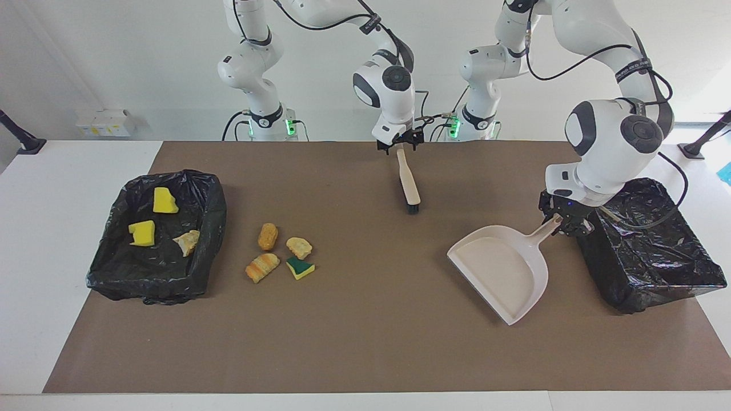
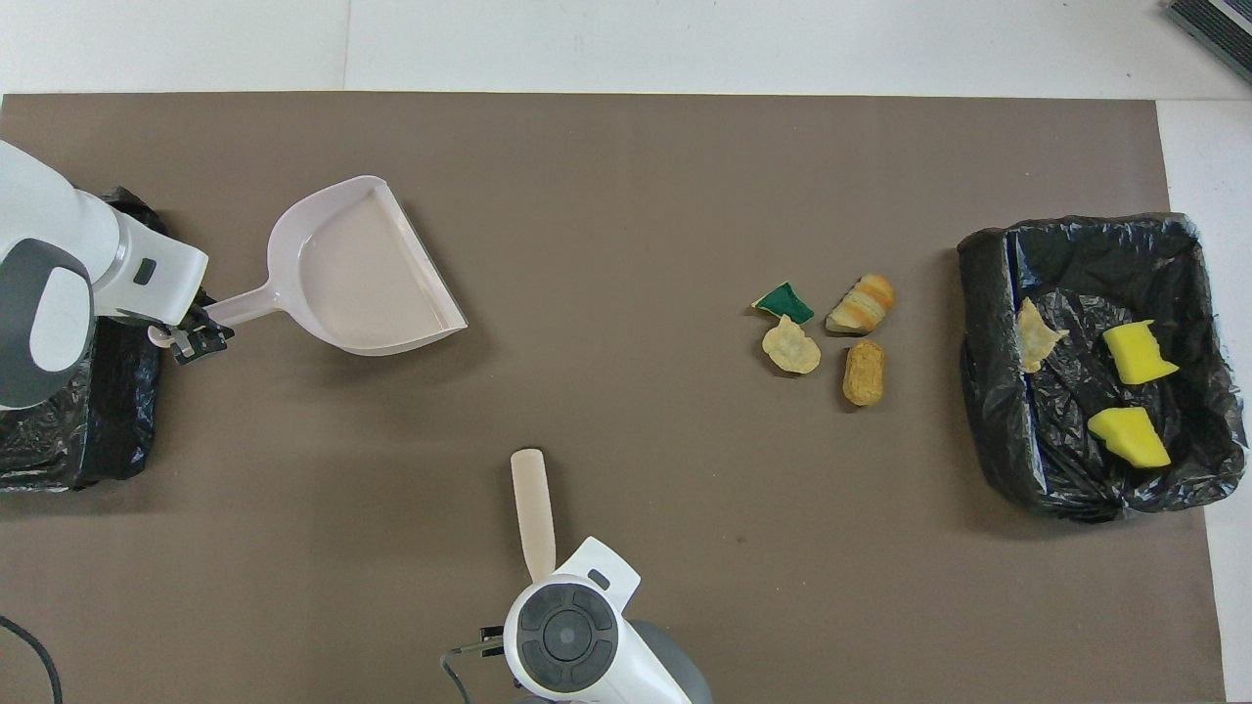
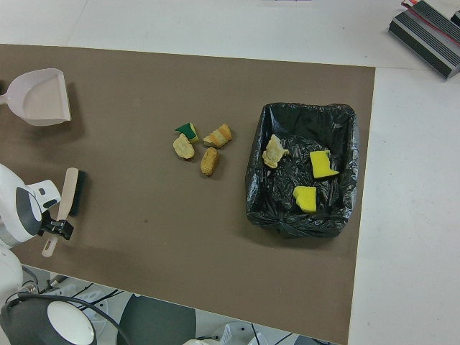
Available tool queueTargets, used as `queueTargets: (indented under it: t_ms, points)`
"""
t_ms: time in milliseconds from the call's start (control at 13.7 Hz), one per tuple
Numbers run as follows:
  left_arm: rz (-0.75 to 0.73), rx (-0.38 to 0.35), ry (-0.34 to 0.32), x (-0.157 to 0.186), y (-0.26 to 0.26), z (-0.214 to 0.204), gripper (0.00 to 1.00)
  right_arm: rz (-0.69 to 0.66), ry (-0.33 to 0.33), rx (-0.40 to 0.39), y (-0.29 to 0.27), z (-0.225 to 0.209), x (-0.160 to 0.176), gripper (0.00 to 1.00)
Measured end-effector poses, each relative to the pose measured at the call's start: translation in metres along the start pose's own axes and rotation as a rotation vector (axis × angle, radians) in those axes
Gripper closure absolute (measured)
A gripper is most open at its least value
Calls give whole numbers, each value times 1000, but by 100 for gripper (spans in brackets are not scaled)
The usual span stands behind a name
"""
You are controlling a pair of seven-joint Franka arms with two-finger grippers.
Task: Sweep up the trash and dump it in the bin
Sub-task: 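Pull the dustpan with the left gripper while the right gripper grasps the brush, then move the brush to the sponges while the left gripper holds the dustpan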
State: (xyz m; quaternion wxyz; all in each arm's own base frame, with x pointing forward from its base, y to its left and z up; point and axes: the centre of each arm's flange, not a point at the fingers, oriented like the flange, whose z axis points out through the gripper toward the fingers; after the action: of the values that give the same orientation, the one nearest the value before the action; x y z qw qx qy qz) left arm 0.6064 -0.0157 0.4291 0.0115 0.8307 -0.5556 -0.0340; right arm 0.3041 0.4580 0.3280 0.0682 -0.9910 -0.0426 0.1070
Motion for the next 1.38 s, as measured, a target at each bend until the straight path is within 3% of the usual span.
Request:
queueTargets:
  t_ms: [73,218,291,510,947,1383]
  points:
    - [43,-3,-2,-6,1,2,69,-13,10,-14,1,0,1,18]
    - [104,2,-1,-14,2,7,69,-30,15,-35,1,-1,1,38]
    - [128,4,-1,-15,3,9,69,-32,15,-37,1,-1,0,39]
    - [153,4,-2,-16,7,12,69,-35,19,-33,-1,-4,1,74]
    - [156,3,-3,-14,10,15,69,-57,20,-72,-4,-16,8,74]
    - [152,53,20,13,17,13,69,-31,30,-97,22,-71,58,74]
